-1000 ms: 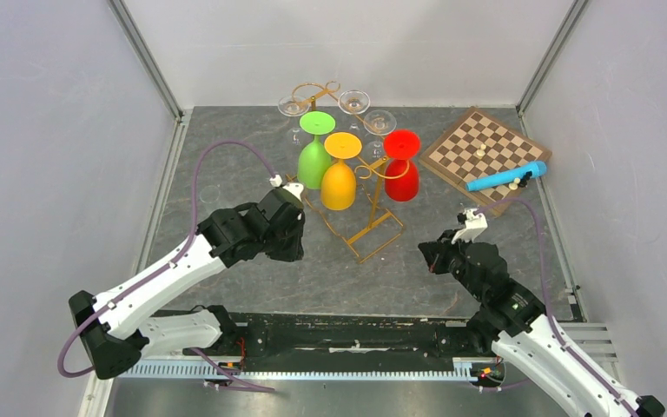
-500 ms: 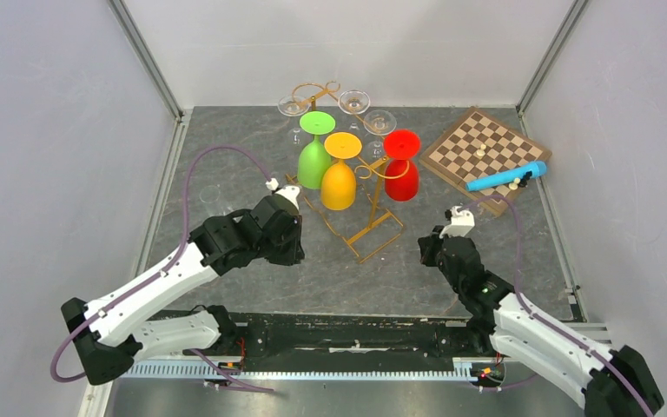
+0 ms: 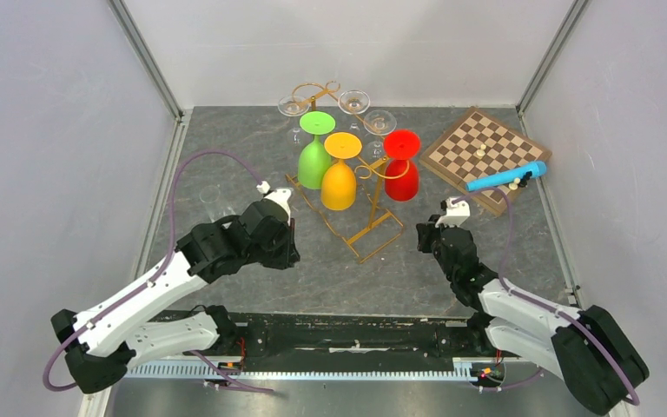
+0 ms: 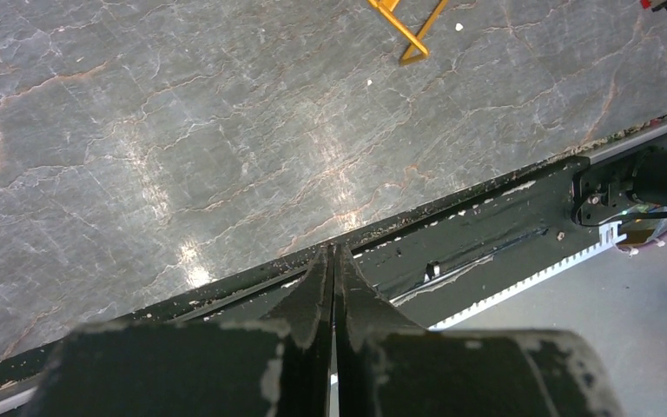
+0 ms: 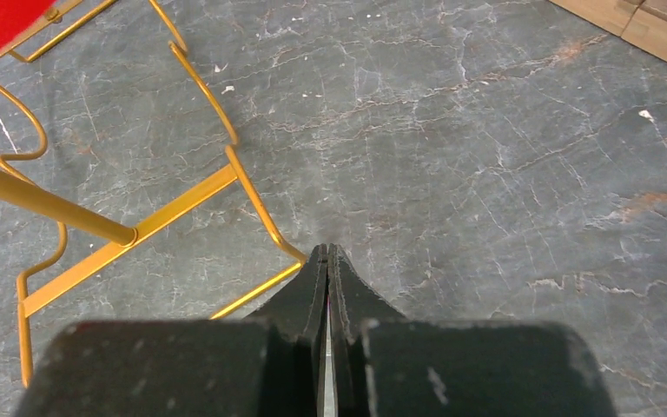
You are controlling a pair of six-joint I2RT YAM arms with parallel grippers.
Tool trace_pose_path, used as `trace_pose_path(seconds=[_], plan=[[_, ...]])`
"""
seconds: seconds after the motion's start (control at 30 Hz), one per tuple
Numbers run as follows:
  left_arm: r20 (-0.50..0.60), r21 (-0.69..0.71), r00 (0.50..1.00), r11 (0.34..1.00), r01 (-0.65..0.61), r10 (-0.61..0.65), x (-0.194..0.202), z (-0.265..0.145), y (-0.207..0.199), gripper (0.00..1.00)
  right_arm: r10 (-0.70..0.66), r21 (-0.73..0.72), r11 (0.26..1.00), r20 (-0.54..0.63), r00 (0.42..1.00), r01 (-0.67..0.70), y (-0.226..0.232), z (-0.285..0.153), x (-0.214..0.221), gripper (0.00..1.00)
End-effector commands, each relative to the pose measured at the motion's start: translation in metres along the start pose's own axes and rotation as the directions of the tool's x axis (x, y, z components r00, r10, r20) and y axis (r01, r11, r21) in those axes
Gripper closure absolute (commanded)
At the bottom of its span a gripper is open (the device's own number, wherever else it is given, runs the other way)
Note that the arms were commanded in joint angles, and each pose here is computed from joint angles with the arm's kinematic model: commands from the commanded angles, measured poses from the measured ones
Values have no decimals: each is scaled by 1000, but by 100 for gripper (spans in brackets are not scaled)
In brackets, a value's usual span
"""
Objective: Take the wine glass off the wine glass rack
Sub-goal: Adjust the wine rack at the center of the board.
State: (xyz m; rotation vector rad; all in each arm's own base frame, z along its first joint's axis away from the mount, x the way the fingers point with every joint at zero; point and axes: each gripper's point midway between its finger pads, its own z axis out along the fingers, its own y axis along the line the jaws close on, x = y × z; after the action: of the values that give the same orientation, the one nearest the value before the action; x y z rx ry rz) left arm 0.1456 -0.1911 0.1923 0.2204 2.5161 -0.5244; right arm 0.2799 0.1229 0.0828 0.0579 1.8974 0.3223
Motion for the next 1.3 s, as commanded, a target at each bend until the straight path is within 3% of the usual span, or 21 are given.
trace_pose_path(seconds=[0.0,0.6,1.27], plan=[[37,3,999,999,36,-36,-4,-6,1,98,18,-72,997,96,995,-12,13,9,-21,100],[78,0,996,999,47,-47,-2,-21,12,98,52,-175,983,23,998,-47,31,29,0,100],[95,-1,994,998,56,-55,-2,-27,16,98,57,-340,938,-33,998,-65,60,23,14,100]])
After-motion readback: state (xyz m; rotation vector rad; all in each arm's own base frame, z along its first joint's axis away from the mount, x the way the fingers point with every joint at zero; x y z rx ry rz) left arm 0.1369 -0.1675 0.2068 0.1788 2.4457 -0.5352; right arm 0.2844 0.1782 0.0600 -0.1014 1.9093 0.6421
